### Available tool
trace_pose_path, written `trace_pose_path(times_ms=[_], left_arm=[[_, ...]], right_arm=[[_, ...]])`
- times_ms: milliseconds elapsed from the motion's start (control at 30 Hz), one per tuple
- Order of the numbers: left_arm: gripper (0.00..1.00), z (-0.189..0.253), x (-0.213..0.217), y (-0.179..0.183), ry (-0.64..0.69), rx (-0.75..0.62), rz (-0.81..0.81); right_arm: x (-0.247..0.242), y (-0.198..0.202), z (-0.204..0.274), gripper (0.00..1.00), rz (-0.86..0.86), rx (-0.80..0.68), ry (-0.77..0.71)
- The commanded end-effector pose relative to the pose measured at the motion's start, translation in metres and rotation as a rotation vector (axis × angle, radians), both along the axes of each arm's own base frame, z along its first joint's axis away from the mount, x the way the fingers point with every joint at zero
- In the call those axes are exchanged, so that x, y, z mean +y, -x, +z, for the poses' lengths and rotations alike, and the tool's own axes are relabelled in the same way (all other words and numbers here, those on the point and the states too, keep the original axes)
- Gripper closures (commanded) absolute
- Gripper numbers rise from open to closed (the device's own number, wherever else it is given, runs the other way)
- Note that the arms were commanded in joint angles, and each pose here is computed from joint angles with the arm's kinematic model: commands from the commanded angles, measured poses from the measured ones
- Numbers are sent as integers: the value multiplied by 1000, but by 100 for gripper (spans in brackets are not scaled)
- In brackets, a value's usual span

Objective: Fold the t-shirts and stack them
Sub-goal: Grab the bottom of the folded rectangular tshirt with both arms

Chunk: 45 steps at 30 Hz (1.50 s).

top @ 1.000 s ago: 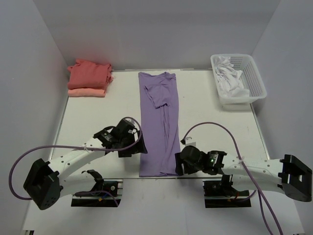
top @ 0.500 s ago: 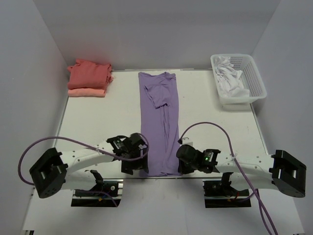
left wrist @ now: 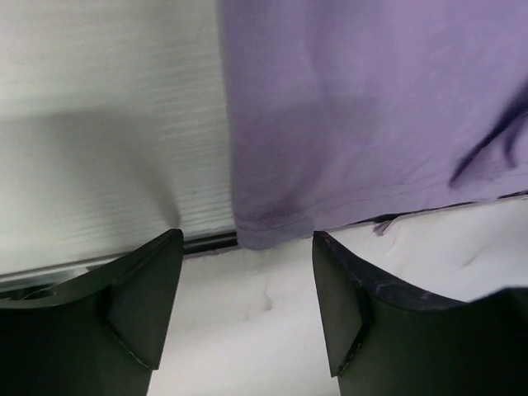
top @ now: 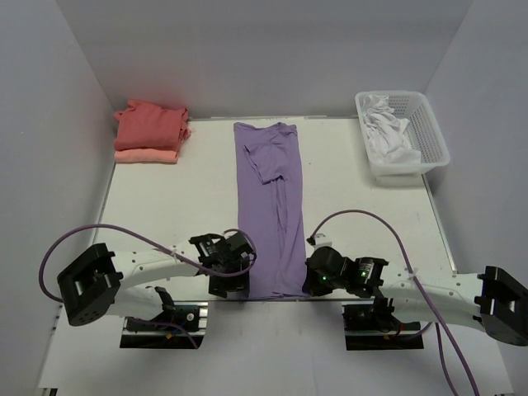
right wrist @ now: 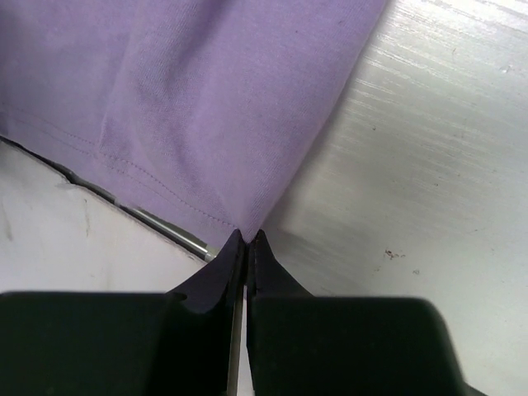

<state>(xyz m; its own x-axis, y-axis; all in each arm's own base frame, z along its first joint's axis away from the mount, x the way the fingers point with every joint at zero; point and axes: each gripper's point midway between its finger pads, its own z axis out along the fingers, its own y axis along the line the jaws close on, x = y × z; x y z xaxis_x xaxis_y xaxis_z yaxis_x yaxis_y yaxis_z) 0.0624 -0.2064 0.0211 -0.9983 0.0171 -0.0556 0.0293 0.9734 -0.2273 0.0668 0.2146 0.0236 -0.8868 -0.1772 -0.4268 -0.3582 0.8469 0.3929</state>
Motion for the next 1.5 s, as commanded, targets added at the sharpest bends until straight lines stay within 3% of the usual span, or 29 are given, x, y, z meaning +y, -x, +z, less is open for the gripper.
trace_pose_path(times_ms=[0, 67, 167, 200, 300, 333, 400, 667, 767, 833, 1033, 1267, 1467], left_arm=[[27, 3, -10, -9, 57, -57, 16], [30, 0, -14, -4, 67, -47, 9], [45, -13, -4, 8, 1, 3, -4], [57, -15, -1, 10, -17, 13, -4], [72, -14, 0, 14, -32, 30, -15], [85, -11, -4, 14, -21, 25, -24], [100, -7, -1, 17, -17, 33, -26], [100, 17, -36, -8, 137, -91, -15], [100, 45, -49, -32, 169, -203, 7], [100, 56, -46, -48, 136, -265, 41], [100, 116, -44, -117, 83, -542, 215], [100, 121, -25, -173, 36, -632, 392], [100, 135, -22, -227, 52, -702, 441]], right_arm=[[7, -1, 5, 100, 26, -10, -18], [9, -2, 6, 100, 25, -9, -19], [11, -3, 5, 100, 31, -9, -14], [11, -3, 5, 100, 29, -10, -9], [10, -5, 5, 100, 16, -12, -1], [11, -6, 7, 100, 16, -18, -1], [9, -8, 9, 100, 6, -28, 5], [13, -17, 17, 100, 5, -65, 26], [3, -38, 28, 100, -87, -135, 103], [-12, -57, 37, 100, -175, -212, 187], [-10, -111, 75, 100, -286, -393, 260], [16, -177, 117, 100, -319, -541, 176], [9, -225, 138, 100, -362, -575, 217]])
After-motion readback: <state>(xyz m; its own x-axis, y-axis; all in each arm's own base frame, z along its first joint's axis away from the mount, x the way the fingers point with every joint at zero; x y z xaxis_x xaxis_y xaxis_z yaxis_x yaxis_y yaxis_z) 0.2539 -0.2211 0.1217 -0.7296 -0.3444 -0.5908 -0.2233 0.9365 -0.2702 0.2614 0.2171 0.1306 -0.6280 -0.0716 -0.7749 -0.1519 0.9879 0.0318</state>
